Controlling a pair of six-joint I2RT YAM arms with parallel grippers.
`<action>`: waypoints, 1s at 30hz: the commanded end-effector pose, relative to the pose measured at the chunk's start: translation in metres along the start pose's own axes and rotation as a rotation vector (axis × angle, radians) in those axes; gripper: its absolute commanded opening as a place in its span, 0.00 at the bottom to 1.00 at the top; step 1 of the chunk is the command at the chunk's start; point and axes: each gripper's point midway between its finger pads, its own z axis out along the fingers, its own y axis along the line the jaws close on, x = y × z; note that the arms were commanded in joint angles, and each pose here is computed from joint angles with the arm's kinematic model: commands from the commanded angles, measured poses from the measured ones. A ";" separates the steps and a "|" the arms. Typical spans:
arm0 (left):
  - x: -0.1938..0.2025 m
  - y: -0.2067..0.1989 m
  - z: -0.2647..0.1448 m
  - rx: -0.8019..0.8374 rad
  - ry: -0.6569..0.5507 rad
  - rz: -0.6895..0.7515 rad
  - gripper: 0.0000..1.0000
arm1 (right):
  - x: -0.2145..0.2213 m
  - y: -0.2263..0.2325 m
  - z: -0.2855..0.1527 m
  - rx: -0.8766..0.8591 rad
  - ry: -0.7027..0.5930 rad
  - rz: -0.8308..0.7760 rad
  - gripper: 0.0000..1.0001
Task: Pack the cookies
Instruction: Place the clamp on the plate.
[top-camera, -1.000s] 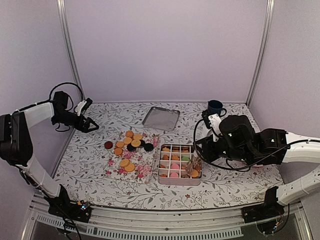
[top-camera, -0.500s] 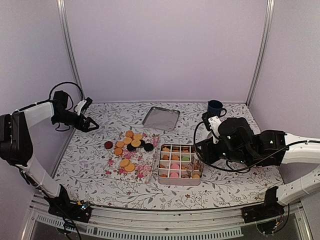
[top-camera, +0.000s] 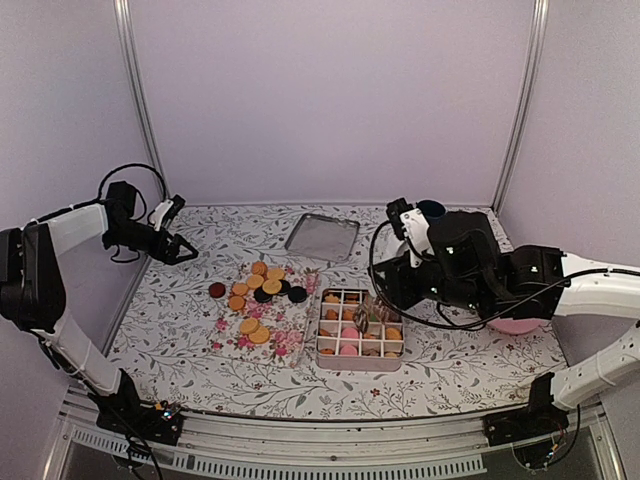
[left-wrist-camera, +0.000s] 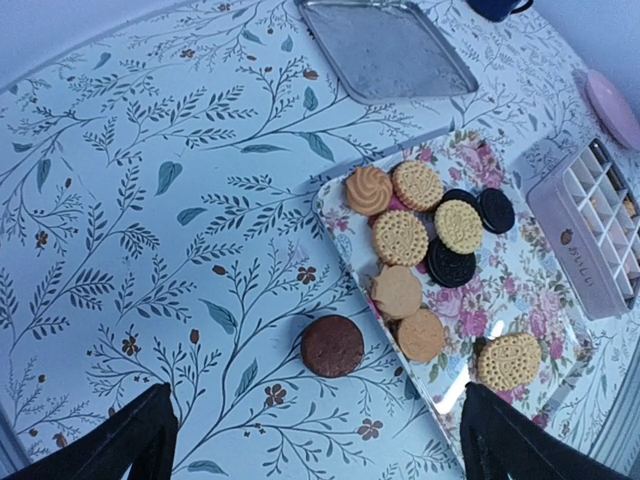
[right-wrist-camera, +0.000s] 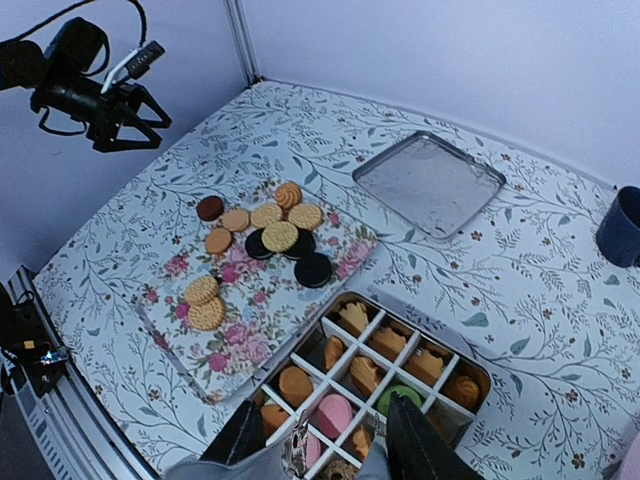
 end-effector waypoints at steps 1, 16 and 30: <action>0.004 0.003 -0.001 -0.008 0.020 0.015 0.99 | -0.062 0.047 0.010 -0.135 -0.158 -0.019 0.42; 0.017 0.000 -0.004 -0.020 0.047 0.032 0.99 | -0.039 0.133 0.184 -0.424 0.161 0.090 0.40; 0.017 -0.005 -0.005 -0.010 0.038 0.035 0.99 | 0.002 0.084 0.256 -0.321 0.333 0.324 0.44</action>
